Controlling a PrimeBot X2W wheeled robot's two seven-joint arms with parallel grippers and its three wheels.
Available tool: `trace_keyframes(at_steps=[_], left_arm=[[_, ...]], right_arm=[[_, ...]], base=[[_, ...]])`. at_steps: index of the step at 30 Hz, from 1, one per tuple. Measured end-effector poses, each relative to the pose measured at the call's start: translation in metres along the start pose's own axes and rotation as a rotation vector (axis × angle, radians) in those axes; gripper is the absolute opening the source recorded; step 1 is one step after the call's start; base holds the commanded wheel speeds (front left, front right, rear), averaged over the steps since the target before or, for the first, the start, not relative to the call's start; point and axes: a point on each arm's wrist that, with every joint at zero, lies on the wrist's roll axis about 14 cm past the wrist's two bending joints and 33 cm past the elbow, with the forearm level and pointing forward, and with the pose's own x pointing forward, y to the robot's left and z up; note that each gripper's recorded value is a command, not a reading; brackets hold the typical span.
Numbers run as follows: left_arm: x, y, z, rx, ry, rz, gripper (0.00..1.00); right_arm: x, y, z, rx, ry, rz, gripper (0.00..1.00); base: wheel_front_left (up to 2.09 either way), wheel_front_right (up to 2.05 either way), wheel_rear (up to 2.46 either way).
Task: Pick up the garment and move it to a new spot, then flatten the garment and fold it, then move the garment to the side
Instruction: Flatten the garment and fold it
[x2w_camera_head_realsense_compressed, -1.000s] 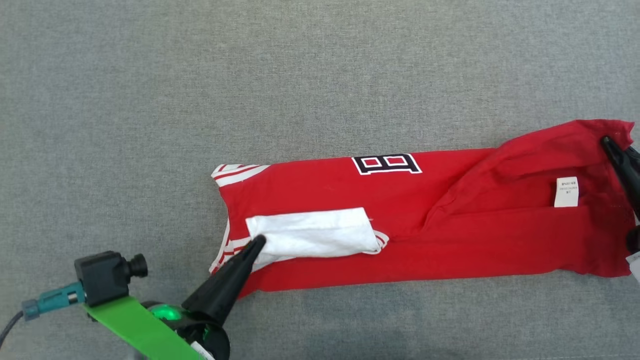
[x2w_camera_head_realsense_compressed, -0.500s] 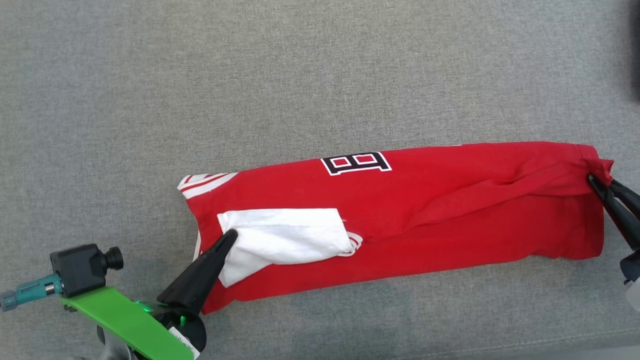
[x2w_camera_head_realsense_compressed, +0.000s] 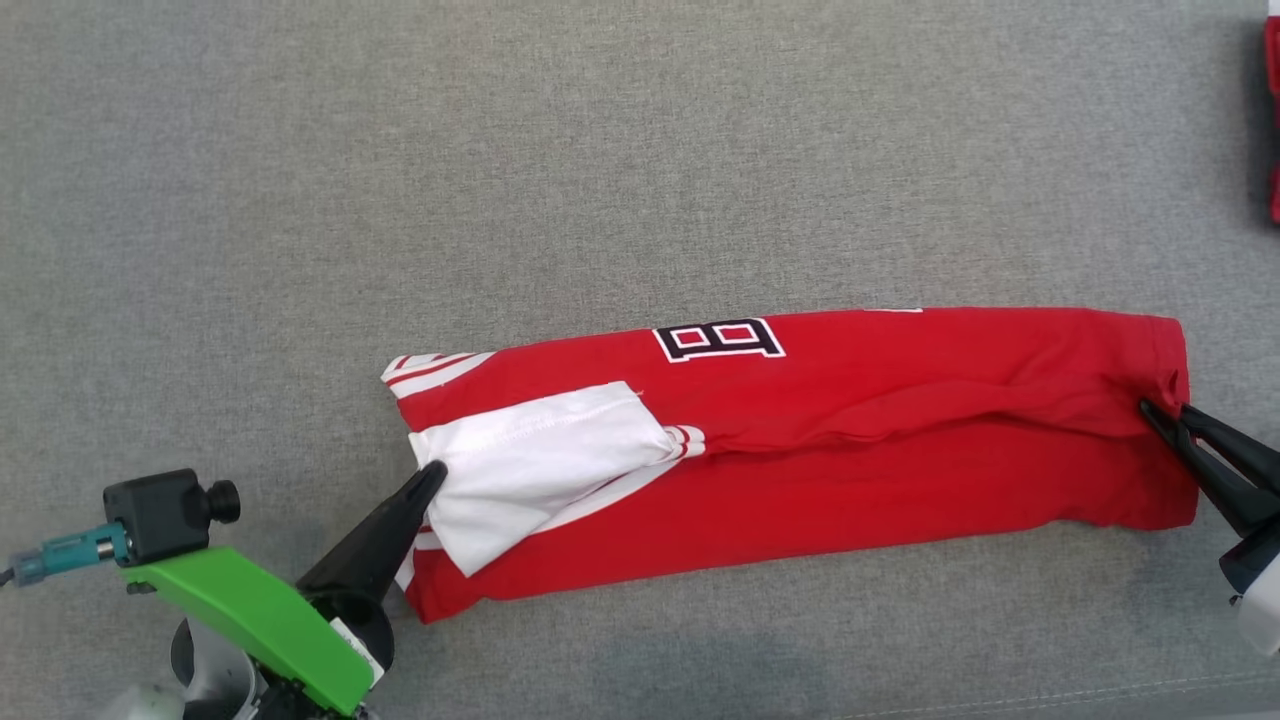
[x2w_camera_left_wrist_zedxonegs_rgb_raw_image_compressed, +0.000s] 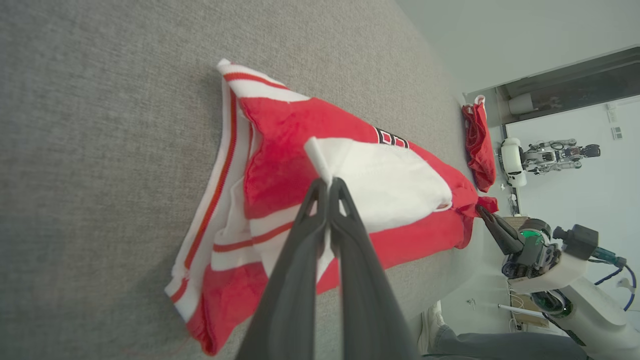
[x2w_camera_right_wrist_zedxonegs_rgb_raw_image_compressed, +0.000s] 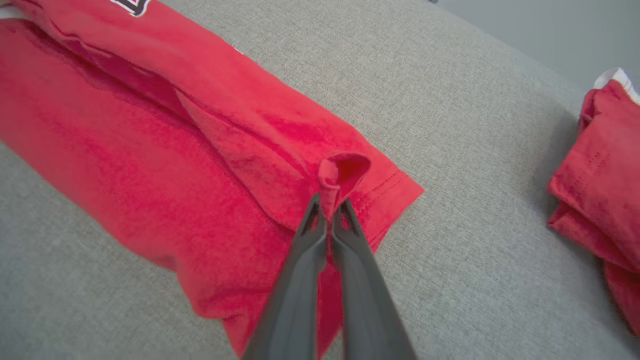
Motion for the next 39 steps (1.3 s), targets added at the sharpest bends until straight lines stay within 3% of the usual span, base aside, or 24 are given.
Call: trace_keyframes(at_steps=[1,2,3,7,14,17,20,26,32,39], left_arm=[[0.001,0.000,0.000,0.004,0.006,0.001,0.37],[0.003,0.001,0.000,0.011,0.009,0.006,0.67],[0.005,0.002,0.001,0.020,0.011,0.010,1.00],[0.012,0.006,-0.001,0.041,0.031,0.030,1.00],[0.017,0.012,-0.005,0.187,0.051,0.066,1.00],[0.013,0.019,0.013,0.273,-0.033,0.116,1.00],[0.005,0.017,0.044,0.358,-0.192,0.159,1.00],[-0.026,0.005,0.086,0.520,-0.461,0.225,1.00],[-0.055,0.004,0.100,0.598,-0.625,0.297,1.00],[-0.078,0.012,0.093,0.561,-0.730,0.380,1.00]], right_arm=[[-0.002,-0.001,0.000,-0.013,0.003,0.000,0.62],[-0.003,-0.003,0.001,-0.025,0.005,-0.004,1.00],[-0.005,-0.005,0.002,-0.034,0.004,-0.010,1.00],[-0.010,-0.011,0.005,-0.066,0.003,-0.022,1.00],[-0.031,-0.034,0.012,-0.095,-0.005,-0.109,1.00],[-0.038,-0.043,0.015,-0.015,-0.042,-0.182,1.00],[-0.042,-0.047,0.018,0.137,-0.101,-0.254,1.00],[-0.035,-0.041,0.000,0.362,-0.057,-0.300,1.00],[0.001,-0.023,-0.008,0.480,-0.005,-0.255,1.00],[0.037,-0.008,-0.029,0.590,0.119,-0.213,1.00]], base=[[0.00,0.00,0.00],[0.00,0.00,0.00],[0.00,0.00,0.00],[0.00,0.00,0.00],[0.00,0.00,0.00],[0.00,0.00,0.00],[0.00,0.00,0.00],[0.00,0.00,0.00],[0.00,0.00,0.00],[0.00,0.00,0.00]])
